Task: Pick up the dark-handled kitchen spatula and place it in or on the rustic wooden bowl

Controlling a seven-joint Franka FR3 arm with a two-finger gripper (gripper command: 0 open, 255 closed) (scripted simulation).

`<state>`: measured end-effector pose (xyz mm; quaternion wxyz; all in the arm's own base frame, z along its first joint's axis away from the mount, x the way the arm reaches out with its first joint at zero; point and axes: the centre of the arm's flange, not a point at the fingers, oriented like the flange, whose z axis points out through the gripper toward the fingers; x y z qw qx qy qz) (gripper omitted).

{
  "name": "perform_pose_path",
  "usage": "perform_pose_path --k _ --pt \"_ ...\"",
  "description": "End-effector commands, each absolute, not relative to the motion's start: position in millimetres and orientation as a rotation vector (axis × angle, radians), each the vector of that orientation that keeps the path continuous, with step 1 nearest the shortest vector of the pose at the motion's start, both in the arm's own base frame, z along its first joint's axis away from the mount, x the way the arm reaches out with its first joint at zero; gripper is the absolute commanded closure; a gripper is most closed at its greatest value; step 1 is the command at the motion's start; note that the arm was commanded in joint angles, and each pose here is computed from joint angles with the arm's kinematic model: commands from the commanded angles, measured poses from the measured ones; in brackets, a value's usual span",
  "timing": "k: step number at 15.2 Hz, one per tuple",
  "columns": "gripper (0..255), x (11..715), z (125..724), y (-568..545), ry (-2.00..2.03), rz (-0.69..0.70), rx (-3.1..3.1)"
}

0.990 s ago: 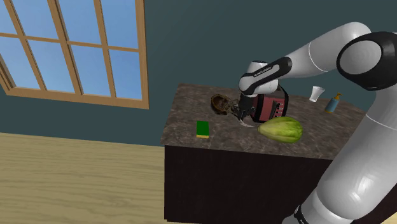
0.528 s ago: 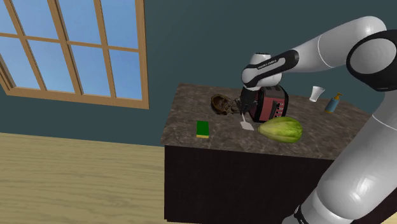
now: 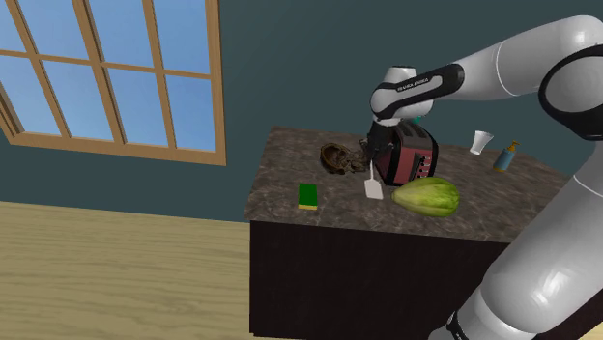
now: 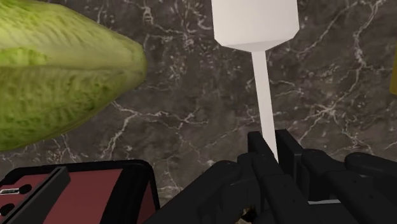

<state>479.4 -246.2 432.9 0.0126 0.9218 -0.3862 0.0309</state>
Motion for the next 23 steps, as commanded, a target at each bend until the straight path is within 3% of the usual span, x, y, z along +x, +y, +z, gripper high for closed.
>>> perform_pose_path --k 1,23 --pt "255 479 445 -245 -1.204 0.096 2.873" --pt "255 658 455 -398 -1.204 0.096 2.873"
